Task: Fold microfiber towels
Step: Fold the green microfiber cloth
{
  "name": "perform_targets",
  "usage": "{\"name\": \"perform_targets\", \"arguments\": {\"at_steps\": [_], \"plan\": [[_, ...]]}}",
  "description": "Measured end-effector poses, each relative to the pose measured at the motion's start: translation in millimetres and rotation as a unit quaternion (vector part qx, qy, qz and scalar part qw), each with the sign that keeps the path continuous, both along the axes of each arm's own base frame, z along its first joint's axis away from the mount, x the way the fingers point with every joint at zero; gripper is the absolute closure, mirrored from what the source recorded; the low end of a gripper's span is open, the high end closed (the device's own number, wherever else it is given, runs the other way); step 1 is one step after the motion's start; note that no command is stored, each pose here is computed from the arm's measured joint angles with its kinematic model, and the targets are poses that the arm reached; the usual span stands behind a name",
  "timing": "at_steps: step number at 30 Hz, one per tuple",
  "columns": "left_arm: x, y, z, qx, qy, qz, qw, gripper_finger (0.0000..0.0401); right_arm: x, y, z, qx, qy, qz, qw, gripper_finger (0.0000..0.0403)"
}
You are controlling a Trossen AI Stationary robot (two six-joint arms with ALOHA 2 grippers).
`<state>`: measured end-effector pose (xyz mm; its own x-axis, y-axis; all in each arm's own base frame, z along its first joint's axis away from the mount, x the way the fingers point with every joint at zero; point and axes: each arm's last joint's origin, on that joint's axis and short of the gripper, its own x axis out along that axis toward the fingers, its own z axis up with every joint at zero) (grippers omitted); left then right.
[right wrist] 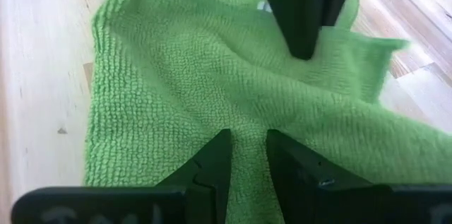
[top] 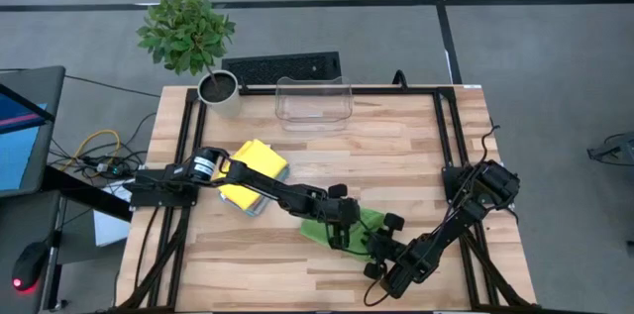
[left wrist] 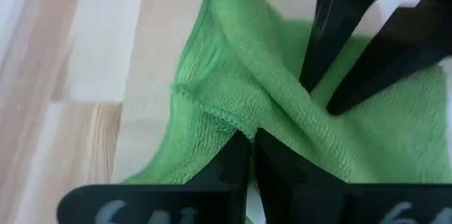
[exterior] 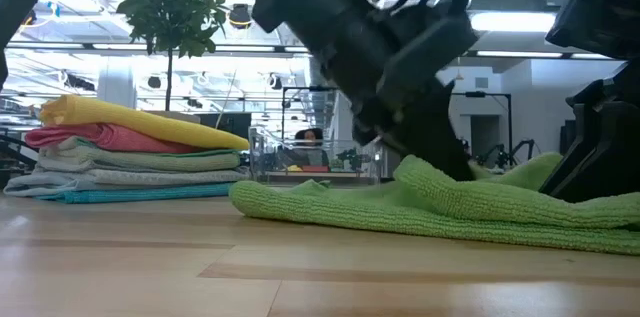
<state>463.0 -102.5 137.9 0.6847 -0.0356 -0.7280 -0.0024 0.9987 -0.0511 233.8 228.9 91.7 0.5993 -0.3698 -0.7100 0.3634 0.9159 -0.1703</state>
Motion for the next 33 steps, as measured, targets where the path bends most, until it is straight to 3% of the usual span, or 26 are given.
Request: {"name": "perform_targets", "arguments": {"at_steps": [9,19,27,33], "plan": [[-9.0,-0.1,4.4,0.005,0.041,0.015,0.999,0.0397,0.1,-0.2,0.1,-0.001,0.001,0.000,1.000,0.0283],[-12.1,-1.8,3.7,0.022,0.052,0.027,0.998,0.0400,-0.1,-0.4,-0.1,-0.002,0.002,0.000,1.000,0.0283],[-16.8,-2.3,27.5,0.044,0.027,0.046,0.998,0.0400,0.1,-0.8,-0.1,-0.003,0.003,-0.001,1.000,0.0283],[-21.4,-6.1,23.9,0.056,0.049,0.042,0.996,0.0395,0.2,-0.6,-0.1,-0.002,0.002,-0.001,1.000,0.0283]]}}
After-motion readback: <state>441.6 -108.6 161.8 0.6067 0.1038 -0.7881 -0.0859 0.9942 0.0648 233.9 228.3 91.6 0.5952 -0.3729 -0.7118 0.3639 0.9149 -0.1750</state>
